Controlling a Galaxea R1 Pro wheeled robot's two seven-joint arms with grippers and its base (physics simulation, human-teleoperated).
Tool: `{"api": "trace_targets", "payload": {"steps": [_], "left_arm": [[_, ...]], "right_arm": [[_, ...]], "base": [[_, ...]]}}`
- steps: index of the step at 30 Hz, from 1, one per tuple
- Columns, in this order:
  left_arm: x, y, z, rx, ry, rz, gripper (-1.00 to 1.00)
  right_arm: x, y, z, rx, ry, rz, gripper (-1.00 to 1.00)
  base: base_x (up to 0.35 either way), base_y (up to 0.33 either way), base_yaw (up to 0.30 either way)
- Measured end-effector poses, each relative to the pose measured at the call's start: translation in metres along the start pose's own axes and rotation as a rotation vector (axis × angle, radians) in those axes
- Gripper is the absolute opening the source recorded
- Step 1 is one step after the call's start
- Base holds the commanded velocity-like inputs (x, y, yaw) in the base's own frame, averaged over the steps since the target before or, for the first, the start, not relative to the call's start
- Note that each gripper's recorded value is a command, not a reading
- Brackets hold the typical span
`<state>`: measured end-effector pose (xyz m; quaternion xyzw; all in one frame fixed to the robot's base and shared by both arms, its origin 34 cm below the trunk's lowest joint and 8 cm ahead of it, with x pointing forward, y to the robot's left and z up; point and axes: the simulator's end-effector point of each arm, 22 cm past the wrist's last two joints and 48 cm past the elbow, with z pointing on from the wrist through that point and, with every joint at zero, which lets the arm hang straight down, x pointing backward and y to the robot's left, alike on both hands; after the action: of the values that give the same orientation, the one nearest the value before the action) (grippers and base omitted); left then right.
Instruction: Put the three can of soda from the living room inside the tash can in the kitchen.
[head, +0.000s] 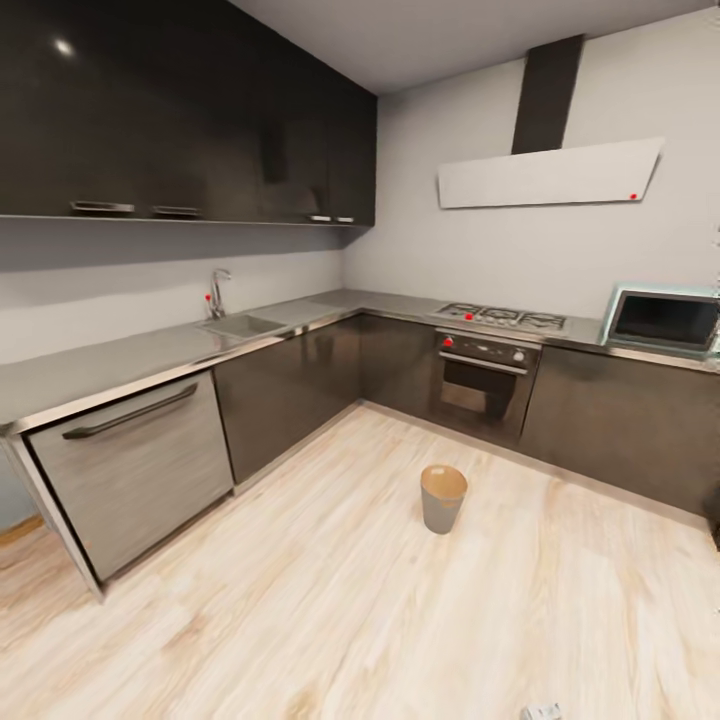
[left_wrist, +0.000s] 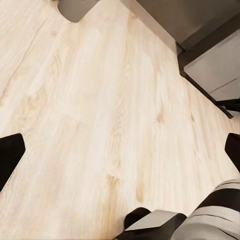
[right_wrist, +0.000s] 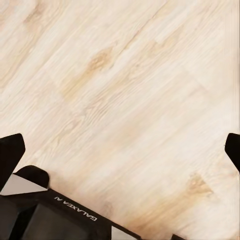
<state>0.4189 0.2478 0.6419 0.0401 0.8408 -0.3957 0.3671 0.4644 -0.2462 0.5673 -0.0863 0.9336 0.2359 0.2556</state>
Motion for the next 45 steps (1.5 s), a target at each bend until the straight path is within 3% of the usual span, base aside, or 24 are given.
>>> {"api": "trace_targets", "payload": {"steps": [24, 45], "left_arm": [[0.0002, 0.0002, 0.0, -0.001, 0.001, 0.0, 1.0], [0.0004, 0.0, 0.0002, -0.001, 0.002, 0.0, 1.0]], "right_arm": [[0.0006, -0.0007, 0.0001, 0.003, 0.001, -0.001, 1.0], [0.0012, -0.0014, 0.0001, 0.006, 0.002, 0.0, 1.0]], "base": [[0.346, -0.004, -0.015], [0.346, -0.105, 0.0]]}}
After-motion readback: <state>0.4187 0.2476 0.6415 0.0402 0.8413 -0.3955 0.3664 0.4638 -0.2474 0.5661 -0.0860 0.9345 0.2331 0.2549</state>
